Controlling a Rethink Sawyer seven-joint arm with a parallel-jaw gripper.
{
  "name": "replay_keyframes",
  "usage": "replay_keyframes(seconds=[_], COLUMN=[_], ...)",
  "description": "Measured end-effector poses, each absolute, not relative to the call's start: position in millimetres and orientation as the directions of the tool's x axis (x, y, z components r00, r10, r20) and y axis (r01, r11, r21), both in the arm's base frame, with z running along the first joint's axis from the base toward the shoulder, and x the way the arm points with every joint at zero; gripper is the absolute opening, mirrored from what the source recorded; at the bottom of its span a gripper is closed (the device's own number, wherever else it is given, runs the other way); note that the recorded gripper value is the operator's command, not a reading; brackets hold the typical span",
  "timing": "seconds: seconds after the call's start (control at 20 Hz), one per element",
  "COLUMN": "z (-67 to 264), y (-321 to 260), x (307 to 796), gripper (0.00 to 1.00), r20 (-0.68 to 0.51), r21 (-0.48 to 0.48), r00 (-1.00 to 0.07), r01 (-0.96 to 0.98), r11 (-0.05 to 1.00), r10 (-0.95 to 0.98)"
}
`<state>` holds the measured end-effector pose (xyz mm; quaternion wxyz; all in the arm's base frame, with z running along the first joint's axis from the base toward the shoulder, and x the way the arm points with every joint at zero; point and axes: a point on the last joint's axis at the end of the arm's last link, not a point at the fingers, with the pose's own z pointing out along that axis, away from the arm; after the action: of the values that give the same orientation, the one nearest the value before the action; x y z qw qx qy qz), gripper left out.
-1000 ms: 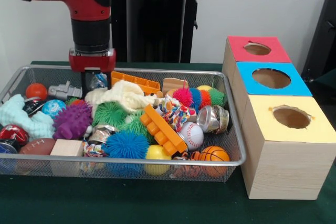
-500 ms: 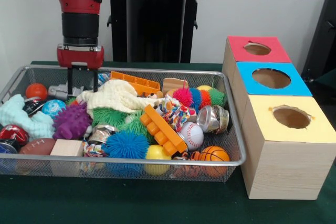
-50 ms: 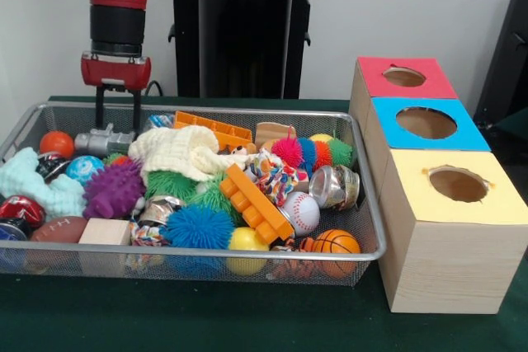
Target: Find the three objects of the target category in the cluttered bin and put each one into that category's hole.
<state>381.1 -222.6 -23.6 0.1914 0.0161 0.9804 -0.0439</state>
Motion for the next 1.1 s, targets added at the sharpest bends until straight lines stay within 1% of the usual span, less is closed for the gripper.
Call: replay_keyframes(seconds=[0.2,0.35,0.6,0.8,1.1], z=[-21.8,-21.9,-21.8,-20.9,-22.1], y=[-223.0,-218.1,-197.7,-174.4,-155.5], x=[375.6,376.2,382.7,390.5,398.8], gripper=[1.00,1.00,1.00,1.00,1.00], r20=[-0.413,-0.413,-0.382,-0.334,-0.276], r21=[-0.100,-0.111,-0.127,-0.129,-0.133], r00=[-0.910,-0.911,-0.924,-0.943,-0.961], r01=[0.055,0.057,0.044,0.027,0.034], r11=[0.993,0.992,0.991,0.991,0.990], r10=[0.009,0.006,-0.008,-0.018,-0.004])
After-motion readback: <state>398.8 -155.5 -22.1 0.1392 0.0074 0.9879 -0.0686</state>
